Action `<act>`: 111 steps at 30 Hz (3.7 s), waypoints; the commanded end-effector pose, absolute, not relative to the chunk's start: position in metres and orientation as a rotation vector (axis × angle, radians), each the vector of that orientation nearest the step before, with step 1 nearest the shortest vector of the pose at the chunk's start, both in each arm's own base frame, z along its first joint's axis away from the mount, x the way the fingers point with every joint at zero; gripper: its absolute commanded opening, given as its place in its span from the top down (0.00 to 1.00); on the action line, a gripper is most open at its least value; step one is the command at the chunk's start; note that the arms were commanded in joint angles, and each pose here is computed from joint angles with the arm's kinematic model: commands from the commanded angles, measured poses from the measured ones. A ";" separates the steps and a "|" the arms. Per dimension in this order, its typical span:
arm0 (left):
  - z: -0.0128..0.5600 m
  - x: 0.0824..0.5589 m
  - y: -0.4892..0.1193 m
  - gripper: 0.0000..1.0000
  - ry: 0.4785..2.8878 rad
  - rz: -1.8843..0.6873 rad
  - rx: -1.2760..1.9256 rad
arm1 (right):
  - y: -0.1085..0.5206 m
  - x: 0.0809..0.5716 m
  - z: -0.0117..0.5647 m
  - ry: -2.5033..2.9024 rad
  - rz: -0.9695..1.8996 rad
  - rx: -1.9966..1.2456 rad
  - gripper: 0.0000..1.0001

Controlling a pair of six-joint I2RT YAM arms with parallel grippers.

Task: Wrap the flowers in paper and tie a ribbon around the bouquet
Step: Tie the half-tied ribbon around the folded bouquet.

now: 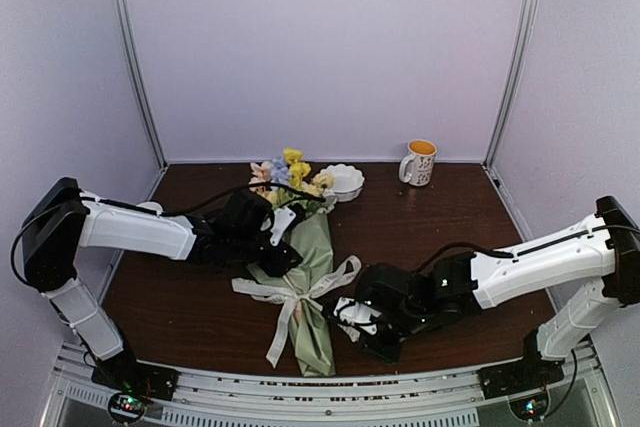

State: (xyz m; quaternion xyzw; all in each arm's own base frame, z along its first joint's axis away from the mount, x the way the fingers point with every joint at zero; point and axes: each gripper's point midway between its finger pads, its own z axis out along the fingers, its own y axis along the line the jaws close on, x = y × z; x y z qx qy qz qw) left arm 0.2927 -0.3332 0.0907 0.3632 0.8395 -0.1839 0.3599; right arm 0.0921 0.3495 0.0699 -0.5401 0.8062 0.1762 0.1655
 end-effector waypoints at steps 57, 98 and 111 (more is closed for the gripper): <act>0.021 0.134 -0.313 0.30 2.272 -0.655 1.234 | 0.369 0.140 0.123 2.329 0.873 -0.971 0.43; 0.029 0.129 -0.328 0.75 2.179 -0.763 1.284 | 0.395 0.134 0.112 2.333 1.017 -1.023 0.43; 0.060 0.108 -0.289 1.00 2.183 -0.870 1.120 | 0.409 0.207 0.126 2.319 0.779 -0.737 0.44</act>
